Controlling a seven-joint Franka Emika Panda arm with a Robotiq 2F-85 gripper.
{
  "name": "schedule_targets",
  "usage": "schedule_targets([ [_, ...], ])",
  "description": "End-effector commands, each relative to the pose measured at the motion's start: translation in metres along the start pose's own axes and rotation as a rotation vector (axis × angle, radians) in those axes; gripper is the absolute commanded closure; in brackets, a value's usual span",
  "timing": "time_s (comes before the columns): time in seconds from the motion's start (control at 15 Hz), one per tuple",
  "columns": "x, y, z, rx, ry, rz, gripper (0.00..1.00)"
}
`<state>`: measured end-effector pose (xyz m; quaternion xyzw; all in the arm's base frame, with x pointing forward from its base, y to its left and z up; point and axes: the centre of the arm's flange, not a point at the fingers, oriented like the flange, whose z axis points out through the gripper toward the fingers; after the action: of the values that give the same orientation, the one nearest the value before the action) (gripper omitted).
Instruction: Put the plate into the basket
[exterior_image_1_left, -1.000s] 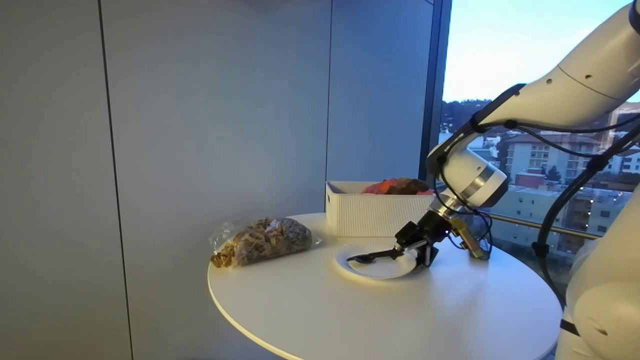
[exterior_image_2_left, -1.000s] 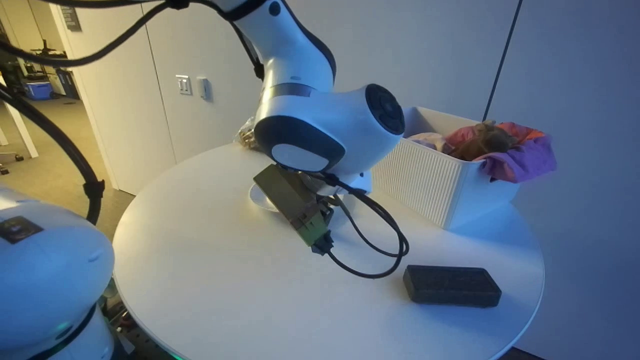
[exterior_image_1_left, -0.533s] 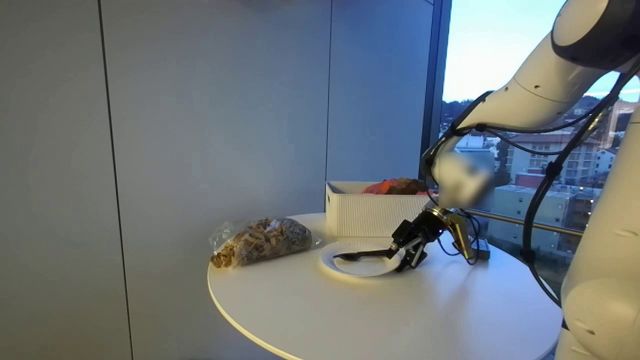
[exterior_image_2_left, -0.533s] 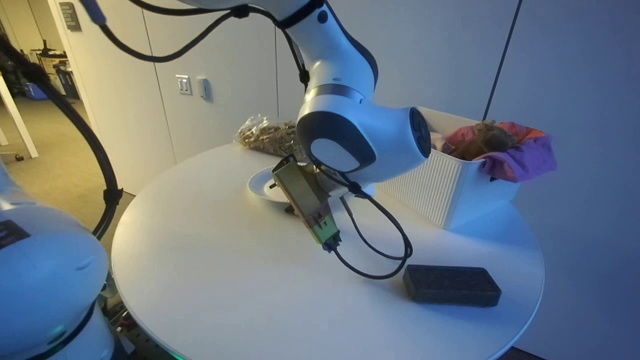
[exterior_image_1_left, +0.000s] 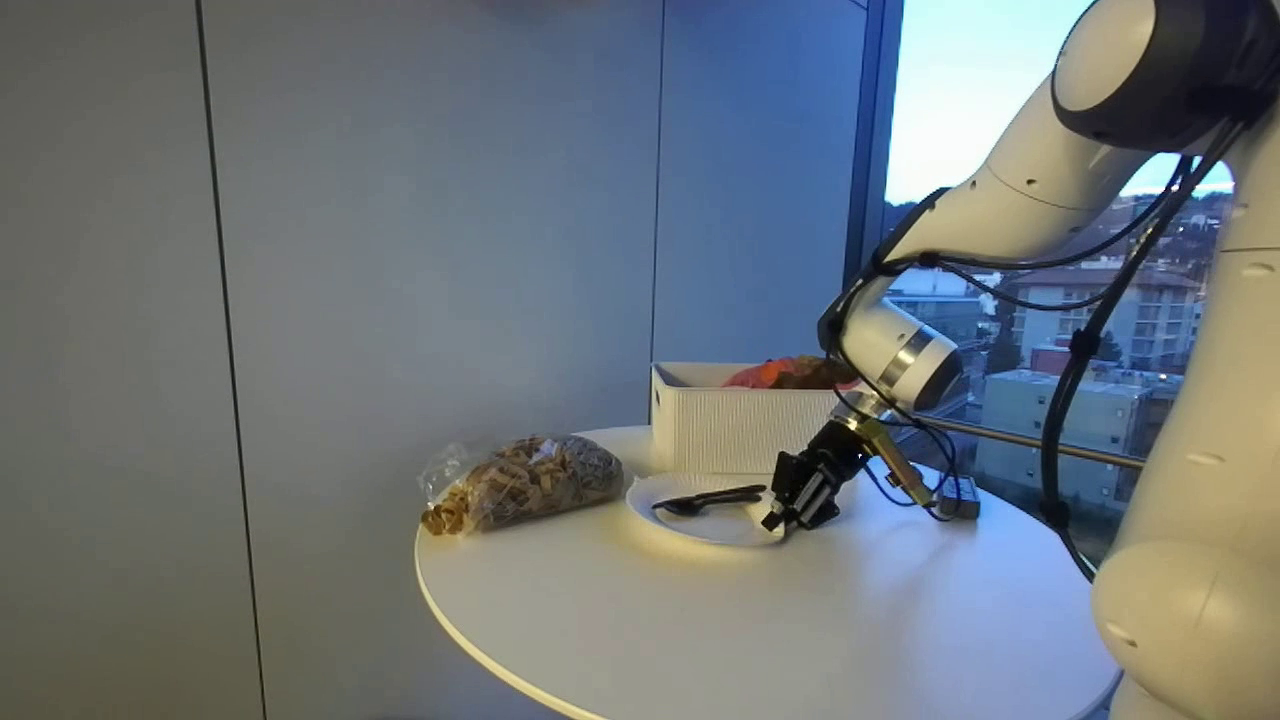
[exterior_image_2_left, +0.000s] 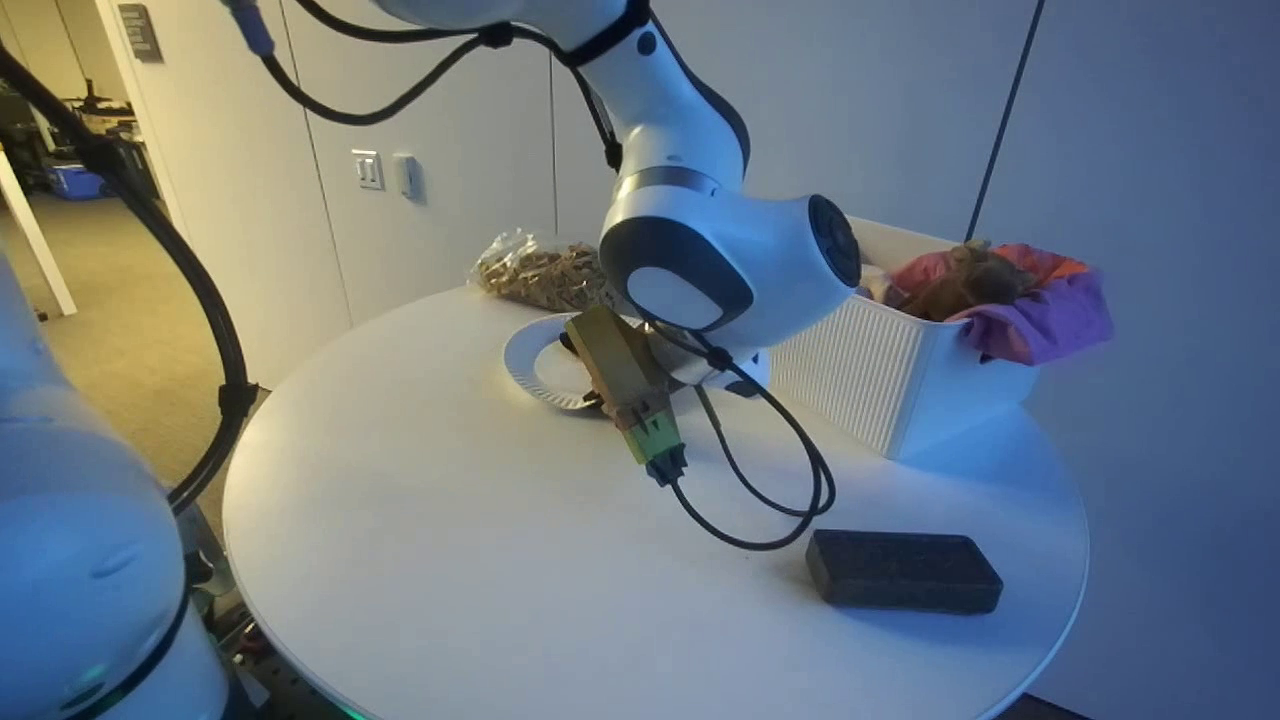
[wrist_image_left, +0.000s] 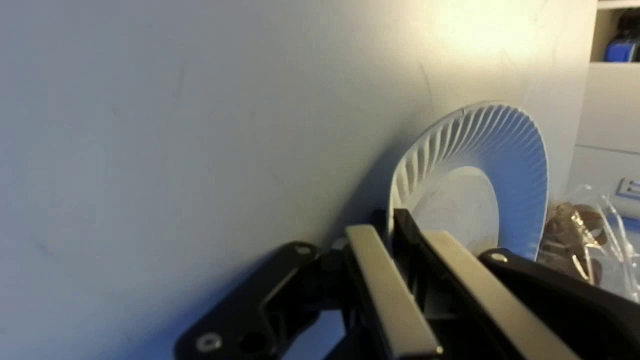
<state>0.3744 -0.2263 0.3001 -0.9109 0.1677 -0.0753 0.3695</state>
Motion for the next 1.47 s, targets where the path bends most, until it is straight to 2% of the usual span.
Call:
schedule_targets([
  [0.0, 0.01, -0.008, 0.015, -0.035, 0.031, 0.135, 0.94],
  [0.2, 0.015, -0.017, 0.016, 0.003, -0.006, 0.191, 0.94],
  [0.4, 0.015, -0.028, 0.015, 0.036, -0.022, 0.197, 0.94],
  [0.53, 0.039, -0.058, -0.009, 0.055, -0.014, 0.198, 0.94],
  [0.8, 0.069, -0.094, -0.061, 0.086, 0.035, 0.213, 0.94],
  [0.87, 0.039, -0.066, -0.057, 0.098, 0.056, 0.219, 0.94],
  [1.13, 0.033, -0.053, -0.084, 0.132, 0.073, 0.254, 0.94],
  [1.27, 0.03, -0.051, -0.095, 0.181, 0.048, 0.254, 0.94],
  [1.4, 0.026, -0.052, -0.1, 0.248, -0.014, 0.24, 0.93],
])
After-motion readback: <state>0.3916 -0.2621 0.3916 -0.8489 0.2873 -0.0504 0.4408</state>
